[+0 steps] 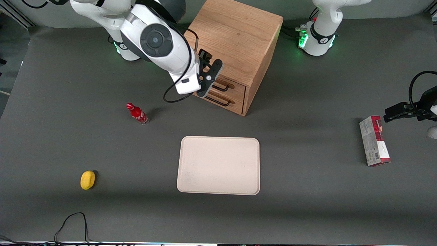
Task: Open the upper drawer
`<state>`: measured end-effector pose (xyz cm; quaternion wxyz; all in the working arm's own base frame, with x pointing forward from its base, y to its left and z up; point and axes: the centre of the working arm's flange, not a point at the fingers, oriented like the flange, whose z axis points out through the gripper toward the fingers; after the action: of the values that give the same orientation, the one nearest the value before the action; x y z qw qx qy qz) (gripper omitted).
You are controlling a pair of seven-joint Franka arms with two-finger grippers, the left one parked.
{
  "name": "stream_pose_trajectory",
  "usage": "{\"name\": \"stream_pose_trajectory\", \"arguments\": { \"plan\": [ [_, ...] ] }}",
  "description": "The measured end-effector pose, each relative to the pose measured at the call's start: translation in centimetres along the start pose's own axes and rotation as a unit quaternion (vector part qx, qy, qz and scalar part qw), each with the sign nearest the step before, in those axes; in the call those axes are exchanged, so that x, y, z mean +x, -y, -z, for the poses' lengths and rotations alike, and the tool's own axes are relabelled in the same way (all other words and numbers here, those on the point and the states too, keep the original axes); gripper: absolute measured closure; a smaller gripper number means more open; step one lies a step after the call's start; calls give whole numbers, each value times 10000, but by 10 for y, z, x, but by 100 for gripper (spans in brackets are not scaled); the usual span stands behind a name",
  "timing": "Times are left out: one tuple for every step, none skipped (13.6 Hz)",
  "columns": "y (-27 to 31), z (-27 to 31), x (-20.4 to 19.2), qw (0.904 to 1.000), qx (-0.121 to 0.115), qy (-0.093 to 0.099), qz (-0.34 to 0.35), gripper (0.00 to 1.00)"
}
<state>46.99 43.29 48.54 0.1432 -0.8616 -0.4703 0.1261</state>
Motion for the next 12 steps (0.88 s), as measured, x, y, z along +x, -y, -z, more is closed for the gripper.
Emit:
{"name": "stream_pose_trajectory", "arguments": {
  "plan": [
    [-2,-8,0,9999,26,59,129,0],
    [-3,-13,1,9997,32,54,232,0],
    [-5,-18,2,9995,32,33,300,0],
    [-7,-22,3,9994,26,-9,352,0],
    [-8,-25,4,9992,28,-30,400,0],
    [-8,-25,4,9990,32,-36,443,0],
    [-9,-25,4,9988,31,-44,481,0],
    [-9,-25,4,9987,34,-49,508,0],
    [-10,-26,5,9986,40,-49,517,0],
    [-13,-27,5,9987,17,-52,515,0],
    [-18,-31,5,9987,-17,-30,503,0],
    [-24,-35,6,9988,-2,-5,492,0]
  ]
}}
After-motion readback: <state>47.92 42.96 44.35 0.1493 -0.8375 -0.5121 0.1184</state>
